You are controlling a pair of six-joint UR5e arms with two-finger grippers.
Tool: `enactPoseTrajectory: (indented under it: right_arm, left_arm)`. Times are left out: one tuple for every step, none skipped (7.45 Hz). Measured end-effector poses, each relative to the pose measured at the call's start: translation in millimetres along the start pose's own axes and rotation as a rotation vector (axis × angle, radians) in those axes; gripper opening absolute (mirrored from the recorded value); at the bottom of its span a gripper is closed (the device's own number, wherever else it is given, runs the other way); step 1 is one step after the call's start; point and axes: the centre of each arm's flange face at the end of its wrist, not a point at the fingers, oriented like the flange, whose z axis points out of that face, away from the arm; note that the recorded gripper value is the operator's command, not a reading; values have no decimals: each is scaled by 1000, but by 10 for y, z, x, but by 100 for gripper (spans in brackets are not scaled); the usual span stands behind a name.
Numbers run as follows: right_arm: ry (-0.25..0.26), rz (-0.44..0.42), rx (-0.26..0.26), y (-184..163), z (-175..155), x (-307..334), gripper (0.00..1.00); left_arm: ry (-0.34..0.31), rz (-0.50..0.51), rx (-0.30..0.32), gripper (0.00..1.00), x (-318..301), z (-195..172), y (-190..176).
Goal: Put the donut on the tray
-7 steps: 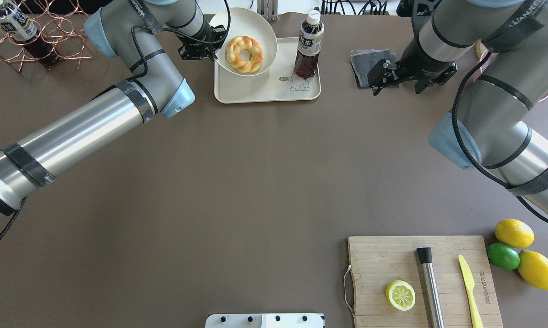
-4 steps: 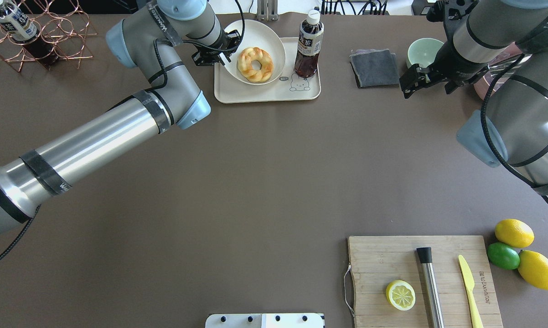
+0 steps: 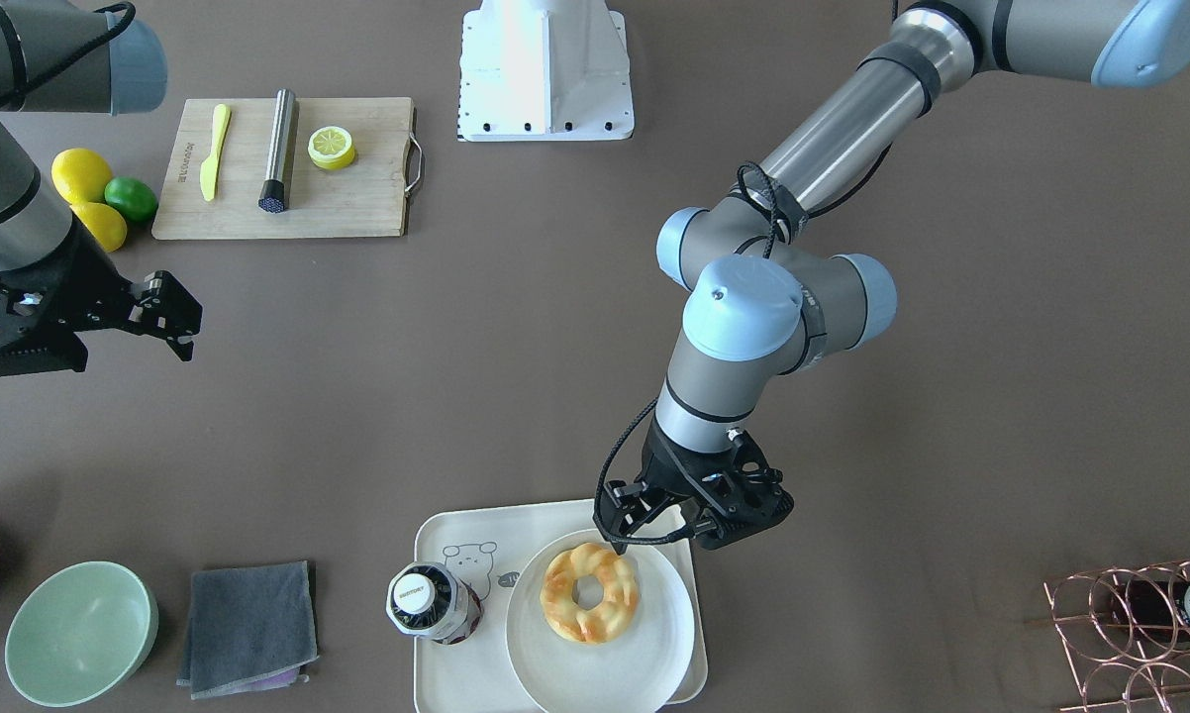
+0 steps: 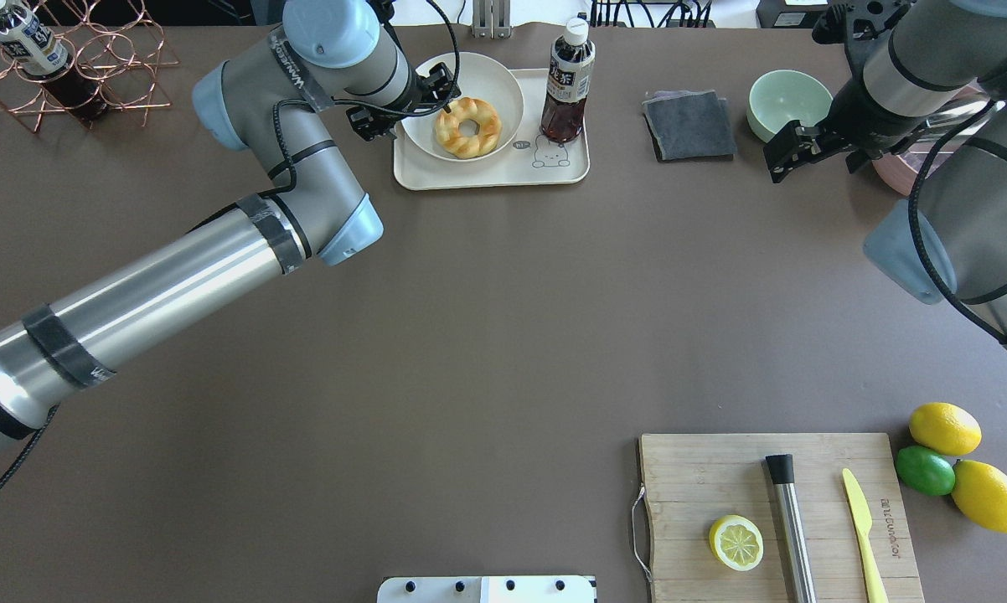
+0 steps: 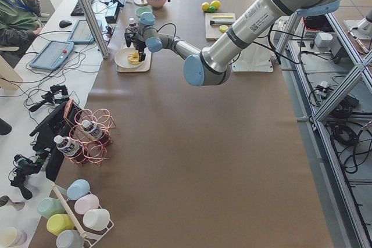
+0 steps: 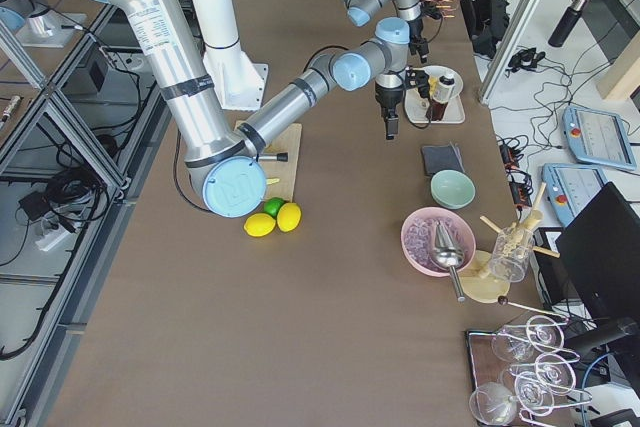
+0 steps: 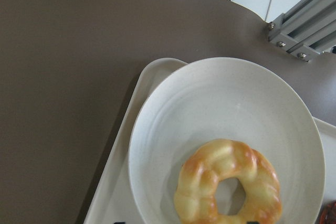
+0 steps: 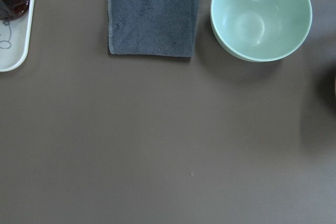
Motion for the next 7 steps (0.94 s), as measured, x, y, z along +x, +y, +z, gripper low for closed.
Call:
enactPoseTrajectory:
  right_arm:
    - [9, -22, -7, -18, -2, 240, 99]
    - [14, -41, -20, -24, -17, 573, 99]
    - [30, -54, -31, 16, -27, 1011, 99]
    - [52, -77, -45, 119, -26, 1493, 99]
    - [80, -118, -65, 298, -12, 2031, 100]
    - [104, -151, -88, 513, -13, 2577, 100]
    - [119, -149, -115, 708, 16, 3043, 100]
  left_arm:
    - [8, 34, -42, 98, -322, -188, -75]
    - [6, 78, -93, 98, -749, -450, -231]
    - [-3, 137, -123, 98, -1228, -725, -392]
    - [-20, 197, -135, 98, -1687, -999, -565]
    - [-46, 258, -144, 98, -2176, -1255, -747]
    - [-75, 315, -152, 98, -2717, -1520, -976]
    - [-100, 372, -159, 98, -3281, -1751, -1205]
